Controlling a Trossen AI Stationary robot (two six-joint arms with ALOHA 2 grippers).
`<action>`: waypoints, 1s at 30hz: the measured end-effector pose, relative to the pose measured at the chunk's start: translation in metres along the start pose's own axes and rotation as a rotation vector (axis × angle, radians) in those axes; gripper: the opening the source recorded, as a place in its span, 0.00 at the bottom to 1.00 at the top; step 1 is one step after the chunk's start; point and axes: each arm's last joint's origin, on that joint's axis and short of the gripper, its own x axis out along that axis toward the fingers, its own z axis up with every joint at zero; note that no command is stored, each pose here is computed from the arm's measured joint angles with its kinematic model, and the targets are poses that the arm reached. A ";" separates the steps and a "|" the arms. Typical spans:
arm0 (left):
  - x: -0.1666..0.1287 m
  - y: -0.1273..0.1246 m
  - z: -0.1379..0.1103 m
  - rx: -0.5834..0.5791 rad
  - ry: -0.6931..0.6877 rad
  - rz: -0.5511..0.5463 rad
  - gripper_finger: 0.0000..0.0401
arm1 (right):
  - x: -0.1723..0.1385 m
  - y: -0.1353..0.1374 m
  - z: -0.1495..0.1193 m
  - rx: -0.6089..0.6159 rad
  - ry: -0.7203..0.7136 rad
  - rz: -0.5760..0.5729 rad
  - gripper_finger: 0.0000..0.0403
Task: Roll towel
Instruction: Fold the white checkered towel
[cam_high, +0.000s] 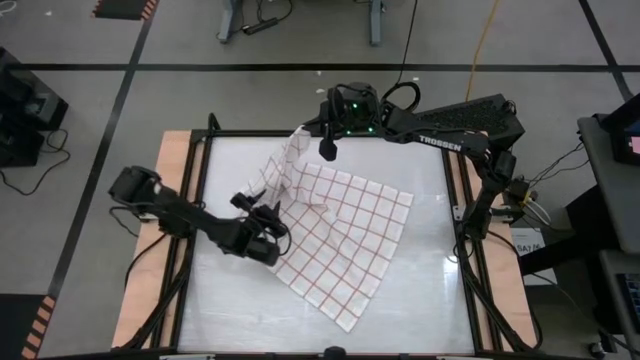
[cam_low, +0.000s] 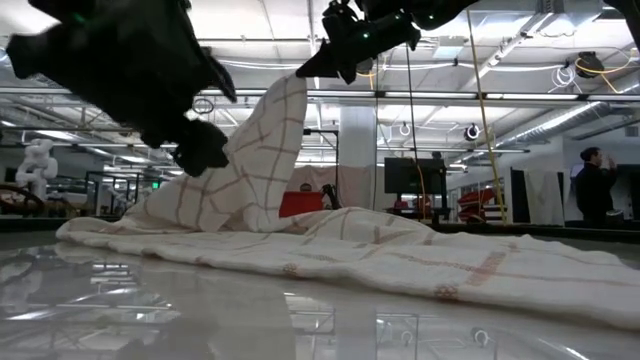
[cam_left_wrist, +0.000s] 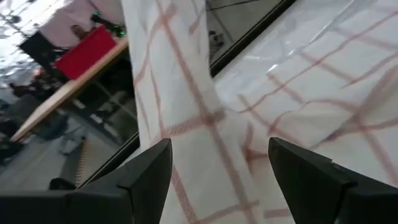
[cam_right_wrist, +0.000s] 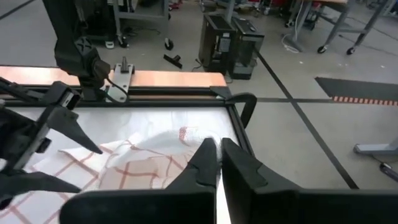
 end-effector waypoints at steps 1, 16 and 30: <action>0.003 -0.002 -0.003 0.000 0.002 0.013 0.67 | 0.000 0.000 0.000 0.000 -0.001 0.000 0.00; 0.010 0.027 0.007 0.176 0.026 0.159 0.09 | -0.036 0.008 0.009 0.027 0.105 0.024 0.00; -0.026 0.037 0.027 -0.064 0.069 -0.144 0.35 | -0.038 0.010 0.008 0.028 0.132 0.036 0.01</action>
